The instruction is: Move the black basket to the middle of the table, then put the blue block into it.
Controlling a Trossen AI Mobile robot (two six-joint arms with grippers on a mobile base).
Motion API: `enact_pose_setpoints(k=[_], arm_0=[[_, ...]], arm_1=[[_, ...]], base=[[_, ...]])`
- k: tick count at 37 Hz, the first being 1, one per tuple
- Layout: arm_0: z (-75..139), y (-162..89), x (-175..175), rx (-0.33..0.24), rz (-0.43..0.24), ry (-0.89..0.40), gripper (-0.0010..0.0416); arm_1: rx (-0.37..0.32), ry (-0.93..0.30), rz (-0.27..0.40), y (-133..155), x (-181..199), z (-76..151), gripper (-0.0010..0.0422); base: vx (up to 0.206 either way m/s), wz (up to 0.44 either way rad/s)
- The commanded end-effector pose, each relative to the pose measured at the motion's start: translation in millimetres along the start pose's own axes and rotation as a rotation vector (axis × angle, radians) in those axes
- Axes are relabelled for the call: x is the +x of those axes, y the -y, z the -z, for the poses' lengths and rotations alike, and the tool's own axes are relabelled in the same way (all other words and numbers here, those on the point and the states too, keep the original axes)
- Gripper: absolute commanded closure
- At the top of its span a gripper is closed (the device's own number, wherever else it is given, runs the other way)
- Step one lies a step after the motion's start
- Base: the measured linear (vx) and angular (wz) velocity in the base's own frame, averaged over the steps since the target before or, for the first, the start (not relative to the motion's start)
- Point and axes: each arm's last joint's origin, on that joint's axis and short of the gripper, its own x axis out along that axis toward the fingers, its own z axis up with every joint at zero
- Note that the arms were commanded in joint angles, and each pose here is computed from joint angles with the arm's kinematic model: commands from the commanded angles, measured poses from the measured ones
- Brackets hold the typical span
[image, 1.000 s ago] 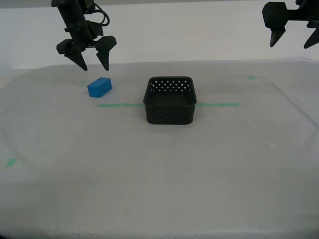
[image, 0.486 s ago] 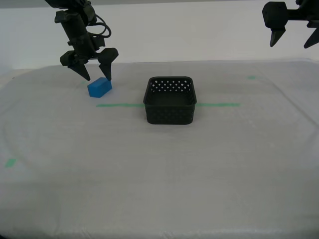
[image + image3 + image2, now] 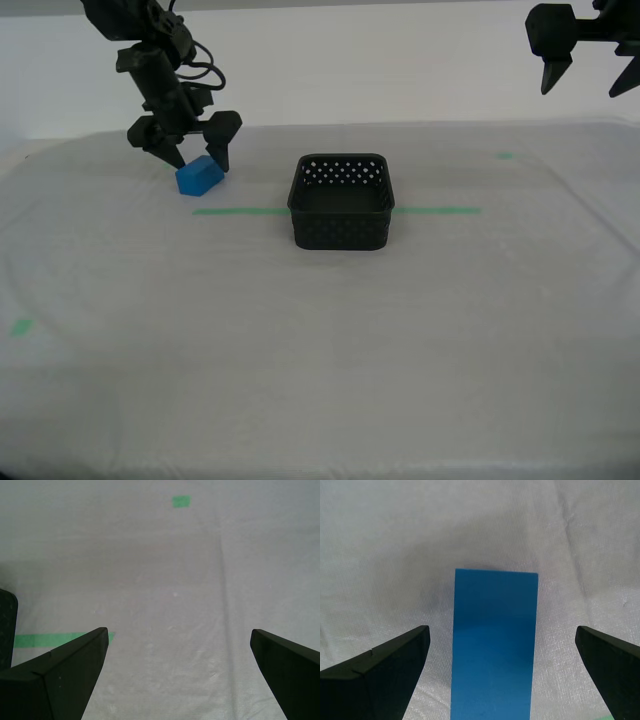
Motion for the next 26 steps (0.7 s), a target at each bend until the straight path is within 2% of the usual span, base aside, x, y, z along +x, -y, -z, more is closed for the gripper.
enact_pose_setpoints(k=[1, 12, 26], arm_0=[[-0.2, -0.4, -0.3, -0.002, -0.001, 0.003, 0.0007], [-0.2, -0.4, -0.3, -0.002, -0.001, 0.003, 0.0007], [-0.3, -0.3, -0.3, -0.001, -0.001, 0.003, 0.0007]], arm_1=[[0.003, 0.014, 0.005, 0.7, 1.3, -0.3, 0.0011], [0.017, 0.045, -0.005, 7.8, 12.1, 4.1, 0.0011], [0.014, 0.025, -0.002, 9.7, 16.9, 10.2, 0.0011]], base=[[0.0, 0.0], [0.0, 0.0], [0.0, 0.0]])
